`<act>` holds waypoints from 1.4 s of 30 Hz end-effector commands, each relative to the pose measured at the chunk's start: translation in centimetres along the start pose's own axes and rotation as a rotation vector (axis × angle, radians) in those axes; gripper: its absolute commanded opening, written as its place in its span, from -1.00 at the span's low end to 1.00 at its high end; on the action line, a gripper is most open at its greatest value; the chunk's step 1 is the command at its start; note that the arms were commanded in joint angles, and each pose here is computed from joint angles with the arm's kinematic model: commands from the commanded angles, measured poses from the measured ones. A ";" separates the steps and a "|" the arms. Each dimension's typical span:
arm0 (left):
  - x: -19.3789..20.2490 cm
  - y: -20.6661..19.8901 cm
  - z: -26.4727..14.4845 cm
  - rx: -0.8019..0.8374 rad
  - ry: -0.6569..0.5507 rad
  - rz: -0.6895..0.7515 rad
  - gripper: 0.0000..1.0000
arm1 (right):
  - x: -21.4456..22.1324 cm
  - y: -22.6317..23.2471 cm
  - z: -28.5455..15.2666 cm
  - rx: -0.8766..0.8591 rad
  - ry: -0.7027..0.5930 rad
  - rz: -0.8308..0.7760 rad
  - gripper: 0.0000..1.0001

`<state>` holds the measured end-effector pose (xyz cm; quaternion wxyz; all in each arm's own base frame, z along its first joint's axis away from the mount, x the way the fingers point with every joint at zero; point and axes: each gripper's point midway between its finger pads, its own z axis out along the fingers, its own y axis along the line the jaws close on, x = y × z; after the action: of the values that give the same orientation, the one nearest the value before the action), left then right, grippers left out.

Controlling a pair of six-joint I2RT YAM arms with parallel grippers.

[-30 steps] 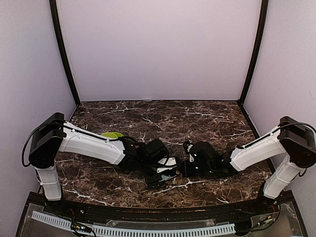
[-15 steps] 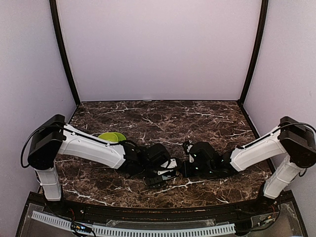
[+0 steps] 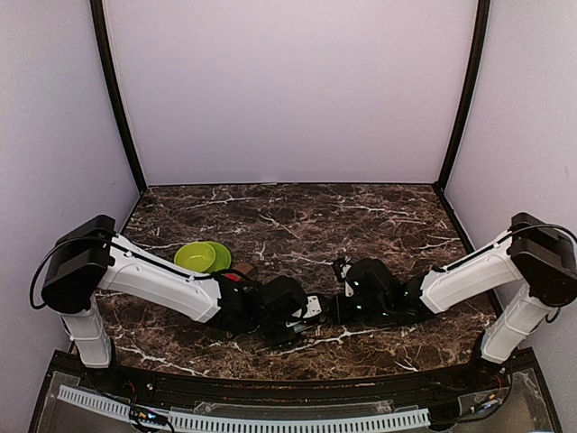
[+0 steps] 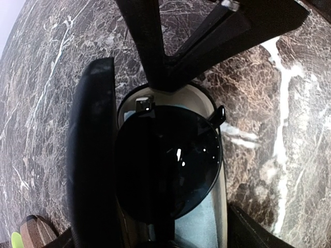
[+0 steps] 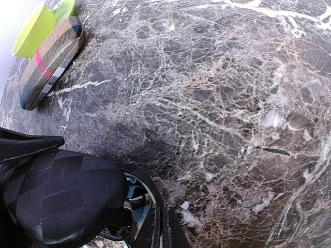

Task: Organize the sunglasses
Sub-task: Close the case with sunglasses at the center of the board.

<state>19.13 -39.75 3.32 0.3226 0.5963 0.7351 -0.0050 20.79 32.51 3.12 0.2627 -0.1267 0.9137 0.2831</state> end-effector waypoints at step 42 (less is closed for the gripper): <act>6.7 -2.2 4.0 -0.080 0.127 0.135 0.65 | 0.2 -1.4 1.7 -0.038 -0.013 0.053 -0.93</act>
<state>21.47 -41.18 3.43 0.4247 0.5554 0.7141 0.0341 22.67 32.65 2.73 0.2830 -0.1014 0.9007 0.3137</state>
